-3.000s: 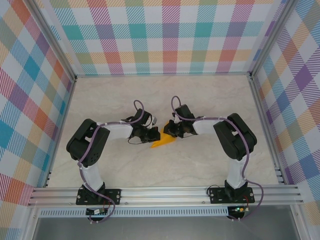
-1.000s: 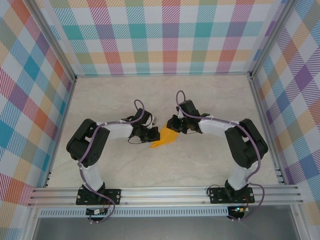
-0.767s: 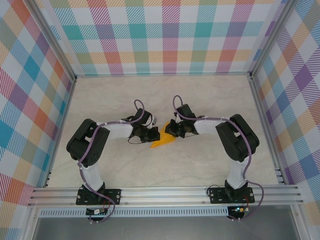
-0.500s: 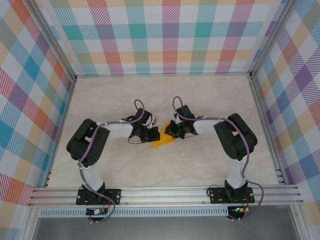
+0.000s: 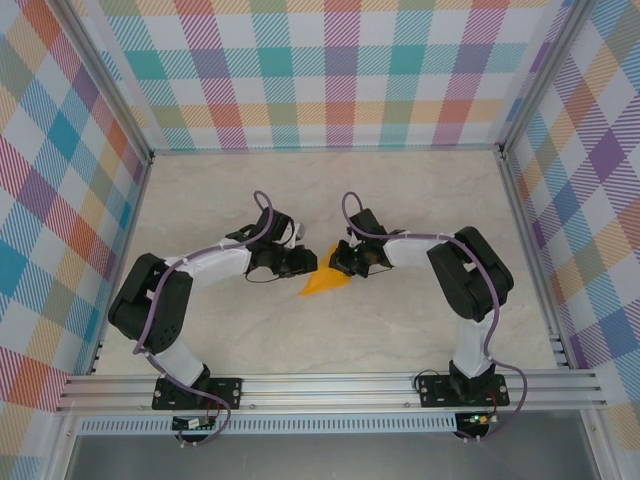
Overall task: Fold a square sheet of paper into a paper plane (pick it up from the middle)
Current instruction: Fourth fold the wing at the center of the table.
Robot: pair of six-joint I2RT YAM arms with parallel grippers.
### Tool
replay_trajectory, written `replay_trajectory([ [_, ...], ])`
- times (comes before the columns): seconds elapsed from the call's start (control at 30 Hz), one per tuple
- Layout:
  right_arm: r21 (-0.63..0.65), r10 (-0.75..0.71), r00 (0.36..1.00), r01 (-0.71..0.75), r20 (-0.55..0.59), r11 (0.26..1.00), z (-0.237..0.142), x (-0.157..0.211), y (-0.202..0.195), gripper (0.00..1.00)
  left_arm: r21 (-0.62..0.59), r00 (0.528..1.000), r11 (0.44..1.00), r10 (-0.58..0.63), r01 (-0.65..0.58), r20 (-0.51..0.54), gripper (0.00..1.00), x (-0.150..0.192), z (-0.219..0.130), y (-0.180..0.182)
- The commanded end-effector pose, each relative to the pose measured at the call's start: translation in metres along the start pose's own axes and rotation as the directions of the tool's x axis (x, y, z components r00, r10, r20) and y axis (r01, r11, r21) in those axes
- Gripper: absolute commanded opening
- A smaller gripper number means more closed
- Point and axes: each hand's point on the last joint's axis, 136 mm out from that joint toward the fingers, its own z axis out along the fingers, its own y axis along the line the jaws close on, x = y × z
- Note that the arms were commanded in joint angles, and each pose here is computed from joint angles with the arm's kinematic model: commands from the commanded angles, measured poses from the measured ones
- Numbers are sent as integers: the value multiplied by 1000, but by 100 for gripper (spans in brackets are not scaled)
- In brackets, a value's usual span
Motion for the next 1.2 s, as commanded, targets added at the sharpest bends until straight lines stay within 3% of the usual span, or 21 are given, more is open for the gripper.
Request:
replay_trajectory([
  [0.0, 150, 48, 998, -42, -37, 988, 12, 12, -42, 8, -16, 998, 1000, -15, 14, -67, 27, 21, 0, 13],
  [0.13, 152, 53, 998, -47, -39, 987, 13, 13, -43, 8, -10, 995, 1000, 23, -24, -98, 22, 29, 5, 17],
  [0.33, 153, 55, 998, -48, -38, 987, 13, 12, -43, 7, -60, 986, 996, 62, -72, -156, 23, 42, 10, 31],
  [1.07, 161, 68, 997, -61, -42, 985, 15, 12, -45, 7, -56, 976, 990, 115, -127, -183, 21, 46, 17, 30],
  [1.17, 169, 73, 996, -65, -44, 984, 15, 13, -46, 8, -95, 977, 987, 108, -126, -182, 17, 45, 17, 37],
])
